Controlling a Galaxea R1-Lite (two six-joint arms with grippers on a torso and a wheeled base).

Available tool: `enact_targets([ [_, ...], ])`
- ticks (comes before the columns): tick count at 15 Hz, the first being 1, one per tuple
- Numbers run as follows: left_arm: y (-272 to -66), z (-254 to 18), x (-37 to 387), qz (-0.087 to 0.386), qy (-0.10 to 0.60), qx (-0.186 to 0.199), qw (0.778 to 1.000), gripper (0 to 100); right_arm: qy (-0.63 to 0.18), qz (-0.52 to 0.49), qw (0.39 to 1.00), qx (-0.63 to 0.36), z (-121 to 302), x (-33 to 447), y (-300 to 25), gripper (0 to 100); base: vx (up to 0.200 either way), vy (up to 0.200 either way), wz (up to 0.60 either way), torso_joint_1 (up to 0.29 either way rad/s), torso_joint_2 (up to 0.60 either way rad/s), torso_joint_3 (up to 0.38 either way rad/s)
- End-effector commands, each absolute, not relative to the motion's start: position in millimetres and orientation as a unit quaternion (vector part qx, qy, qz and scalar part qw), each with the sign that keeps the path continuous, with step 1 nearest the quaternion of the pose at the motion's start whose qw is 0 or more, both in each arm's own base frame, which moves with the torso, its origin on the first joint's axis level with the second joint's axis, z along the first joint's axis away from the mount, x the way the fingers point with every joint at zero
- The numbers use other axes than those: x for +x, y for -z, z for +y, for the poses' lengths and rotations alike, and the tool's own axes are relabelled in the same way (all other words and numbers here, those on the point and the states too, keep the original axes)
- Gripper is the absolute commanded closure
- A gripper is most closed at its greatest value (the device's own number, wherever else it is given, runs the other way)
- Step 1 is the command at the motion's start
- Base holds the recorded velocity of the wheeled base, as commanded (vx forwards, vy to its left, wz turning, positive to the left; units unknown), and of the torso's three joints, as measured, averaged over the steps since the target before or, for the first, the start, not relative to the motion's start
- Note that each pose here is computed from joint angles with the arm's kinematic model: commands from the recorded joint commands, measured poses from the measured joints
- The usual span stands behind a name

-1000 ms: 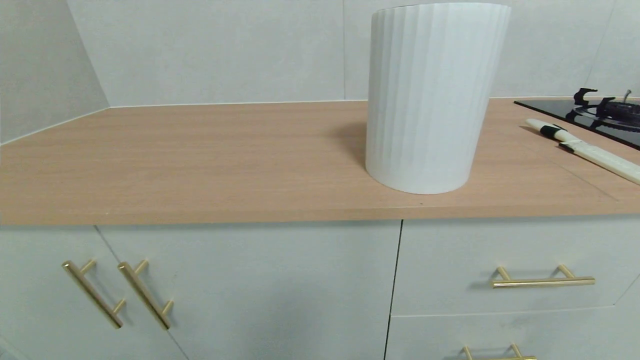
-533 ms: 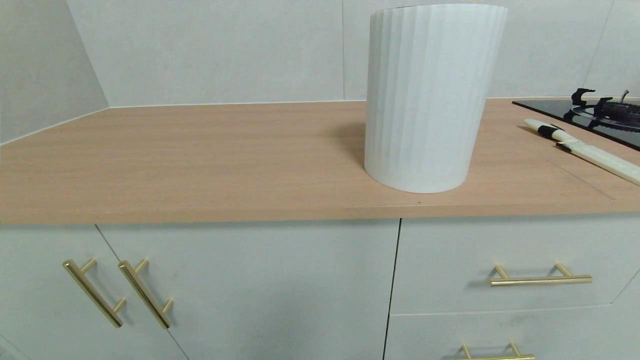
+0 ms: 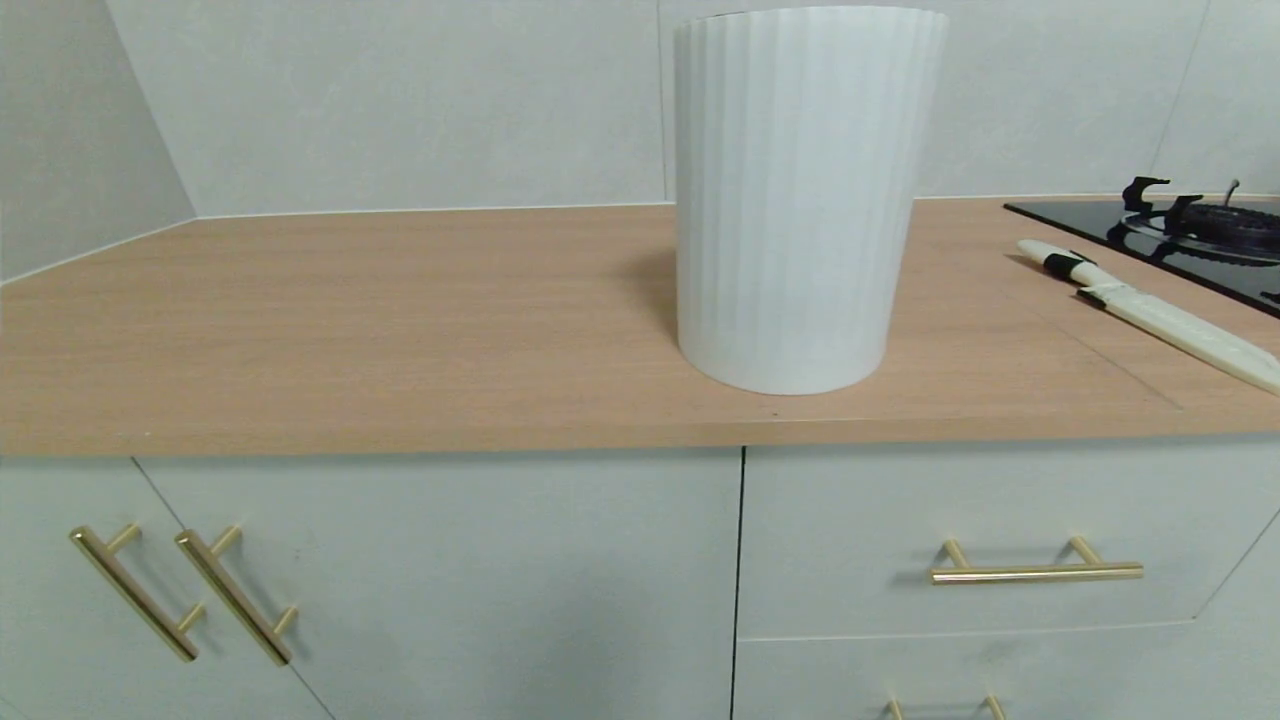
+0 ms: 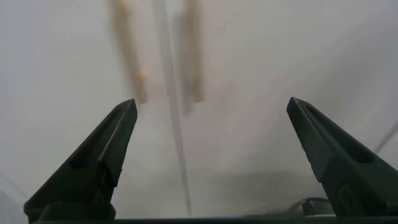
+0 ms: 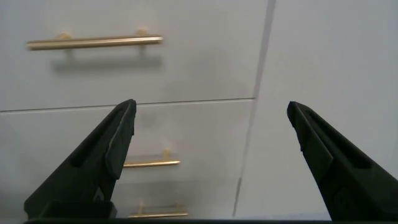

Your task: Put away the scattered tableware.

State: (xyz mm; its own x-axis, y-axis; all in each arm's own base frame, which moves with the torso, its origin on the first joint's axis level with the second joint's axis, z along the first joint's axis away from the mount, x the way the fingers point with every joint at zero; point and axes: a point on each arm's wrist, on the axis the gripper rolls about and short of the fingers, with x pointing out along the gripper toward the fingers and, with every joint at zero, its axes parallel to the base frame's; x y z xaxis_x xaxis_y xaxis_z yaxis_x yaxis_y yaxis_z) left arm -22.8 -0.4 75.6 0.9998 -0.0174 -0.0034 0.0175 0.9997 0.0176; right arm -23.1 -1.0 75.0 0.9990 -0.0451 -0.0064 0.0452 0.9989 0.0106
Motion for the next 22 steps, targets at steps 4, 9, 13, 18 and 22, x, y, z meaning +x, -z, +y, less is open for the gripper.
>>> enact_targets([
  [4,-75.6,-0.3,-22.8,0.001,0.009,0.008,1.0,0,0.023,0.004,1.0,0.005,-1.0,-22.9,-75.0,0,0.0,0.0,0.0,0.0,0.0,0.0],
  [9,-75.6,-0.3,-22.8,0.001,0.009,0.008,1.0,0,0.023,0.004,1.0,0.005,-1.0,-22.9,-75.0,0,0.0,0.0,0.0,0.0,0.0,0.0],
  [13,-75.6,-0.3,-22.8,0.001,0.008,0.008,1.0,0,0.023,0.004,1.0,0.005,-1.0,-22.9,-75.0,0,0.0,0.0,0.0,0.0,0.0,0.0],
  [18,-75.6,-0.3,-22.8,0.001,0.009,0.008,1.0,0,0.022,0.004,1.0,0.005,-1.0,-22.9,-75.0,0,0.0,0.0,0.0,0.0,0.0,0.0],
  [22,-75.6,-0.3,-22.8,0.001,0.009,0.008,1.0,0,0.023,0.004,1.0,0.005,-1.0,-22.9,-75.0,0,0.0,0.0,0.0,0.0,0.0,0.0],
])
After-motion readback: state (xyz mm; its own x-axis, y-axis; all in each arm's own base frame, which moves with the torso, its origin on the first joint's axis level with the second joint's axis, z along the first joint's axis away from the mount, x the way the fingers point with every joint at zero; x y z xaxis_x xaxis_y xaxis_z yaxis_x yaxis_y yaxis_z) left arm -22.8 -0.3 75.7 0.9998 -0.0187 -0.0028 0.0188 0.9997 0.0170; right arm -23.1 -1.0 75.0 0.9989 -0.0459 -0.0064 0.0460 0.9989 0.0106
